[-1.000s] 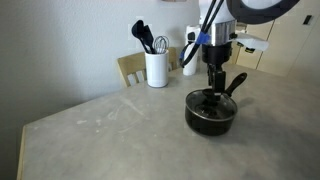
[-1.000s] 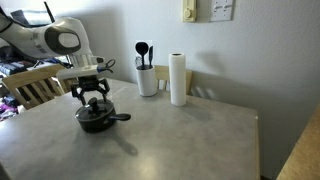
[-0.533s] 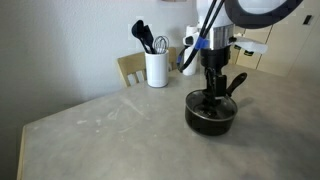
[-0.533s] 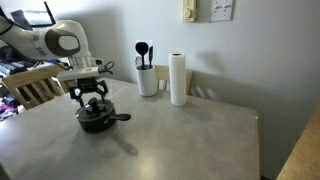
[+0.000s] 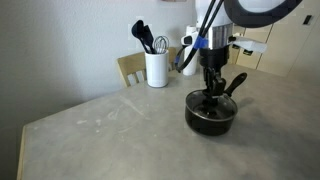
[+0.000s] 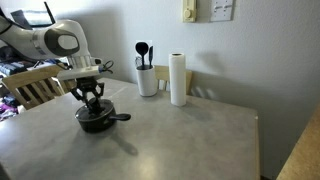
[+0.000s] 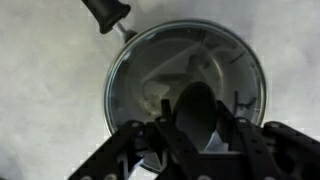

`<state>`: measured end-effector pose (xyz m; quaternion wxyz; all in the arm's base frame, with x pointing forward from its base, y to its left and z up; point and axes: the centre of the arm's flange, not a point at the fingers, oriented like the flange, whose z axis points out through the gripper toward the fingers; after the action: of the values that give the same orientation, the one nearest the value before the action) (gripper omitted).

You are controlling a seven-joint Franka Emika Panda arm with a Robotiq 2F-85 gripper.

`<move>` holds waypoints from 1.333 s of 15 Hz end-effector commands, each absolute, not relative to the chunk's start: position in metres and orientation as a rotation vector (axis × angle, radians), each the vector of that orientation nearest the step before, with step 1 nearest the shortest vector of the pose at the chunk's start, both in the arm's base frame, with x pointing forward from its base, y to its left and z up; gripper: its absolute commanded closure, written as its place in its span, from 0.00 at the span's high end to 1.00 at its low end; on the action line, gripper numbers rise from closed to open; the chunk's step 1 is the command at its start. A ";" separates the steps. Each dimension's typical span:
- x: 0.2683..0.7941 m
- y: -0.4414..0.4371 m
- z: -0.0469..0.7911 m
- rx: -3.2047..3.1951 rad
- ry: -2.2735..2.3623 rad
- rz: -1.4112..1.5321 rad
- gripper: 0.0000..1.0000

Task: Put the lid on the pot then put it back on the counter

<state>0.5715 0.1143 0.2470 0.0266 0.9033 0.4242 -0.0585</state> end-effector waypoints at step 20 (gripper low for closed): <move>0.580 0.064 0.296 2.761 1.447 -0.230 0.15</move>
<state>0.5774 0.0662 0.2752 0.0159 0.8900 0.4492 -0.0762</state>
